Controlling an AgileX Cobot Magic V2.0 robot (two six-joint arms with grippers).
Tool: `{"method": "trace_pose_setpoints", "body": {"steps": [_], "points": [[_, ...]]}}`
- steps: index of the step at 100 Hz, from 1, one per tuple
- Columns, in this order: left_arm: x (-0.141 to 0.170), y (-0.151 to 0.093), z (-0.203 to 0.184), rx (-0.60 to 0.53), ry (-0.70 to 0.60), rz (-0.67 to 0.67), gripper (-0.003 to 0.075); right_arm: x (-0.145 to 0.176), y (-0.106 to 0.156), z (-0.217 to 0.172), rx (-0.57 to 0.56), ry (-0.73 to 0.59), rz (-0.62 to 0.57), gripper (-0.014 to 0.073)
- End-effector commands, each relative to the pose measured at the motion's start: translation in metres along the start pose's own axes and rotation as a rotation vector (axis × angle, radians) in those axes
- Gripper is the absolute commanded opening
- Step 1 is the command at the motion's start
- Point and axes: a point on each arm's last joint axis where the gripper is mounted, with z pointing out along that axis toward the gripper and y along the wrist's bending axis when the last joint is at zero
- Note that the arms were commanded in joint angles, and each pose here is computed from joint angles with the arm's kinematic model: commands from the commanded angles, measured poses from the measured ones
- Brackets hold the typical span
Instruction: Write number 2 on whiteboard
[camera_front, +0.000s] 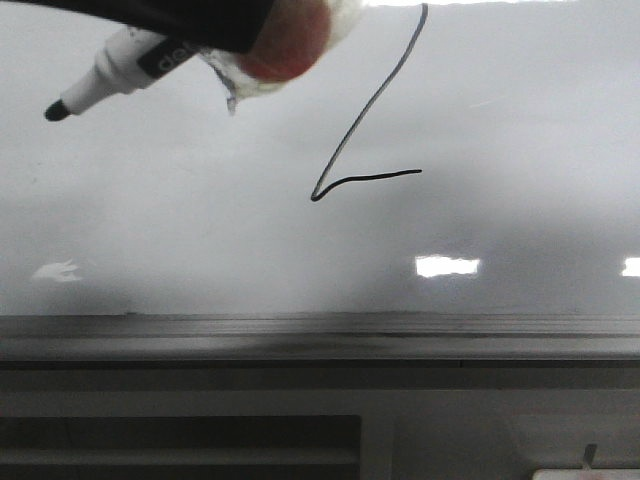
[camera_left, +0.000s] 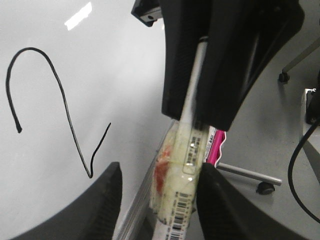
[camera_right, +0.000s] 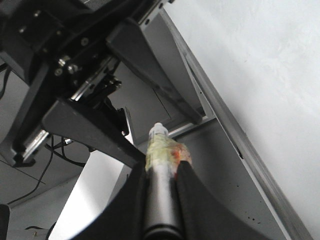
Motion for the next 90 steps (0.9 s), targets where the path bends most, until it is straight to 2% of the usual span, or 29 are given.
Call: {"method": "trace_pose_setpoints", "body": {"steps": [1,17,24,47,64,71,90], "points": [[-0.0167,0.0030,-0.0043,-0.025,-0.091,-0.006,0.0311,-0.0139,0.0075,-0.0070,-0.032,-0.065,-0.010,-0.0046],[-0.0166,0.0030,-0.0034,-0.024,-0.091,-0.011,0.0310,-0.0141,0.0072,-0.0070,-0.029,-0.067,-0.010,-0.0046],[-0.0167,0.0031,-0.0034,-0.025,-0.092,-0.011,0.0274,-0.0141,0.0072,-0.0070,-0.029,-0.067,-0.010,-0.0046],[-0.0166,0.0030,-0.0034,-0.024,-0.090,-0.011,-0.0022,-0.0149,0.0073,-0.0071,-0.030,-0.077,-0.004,-0.0046],[-0.0164,0.0030,-0.0034,-0.024,-0.088,-0.008,-0.0020,-0.0176,0.0067,-0.0073,-0.024,-0.106,0.012,-0.0028],[-0.0164,0.0030,-0.0034,-0.024,-0.088,-0.008,-0.0020,-0.0170,0.0075,-0.0073,-0.033,-0.100,0.011,0.0050],[-0.0164,0.0029,-0.0034,-0.022,-0.089,-0.020,-0.0020,-0.0194,0.0029,-0.0079,0.020,-0.127,0.051,0.0439]]}}
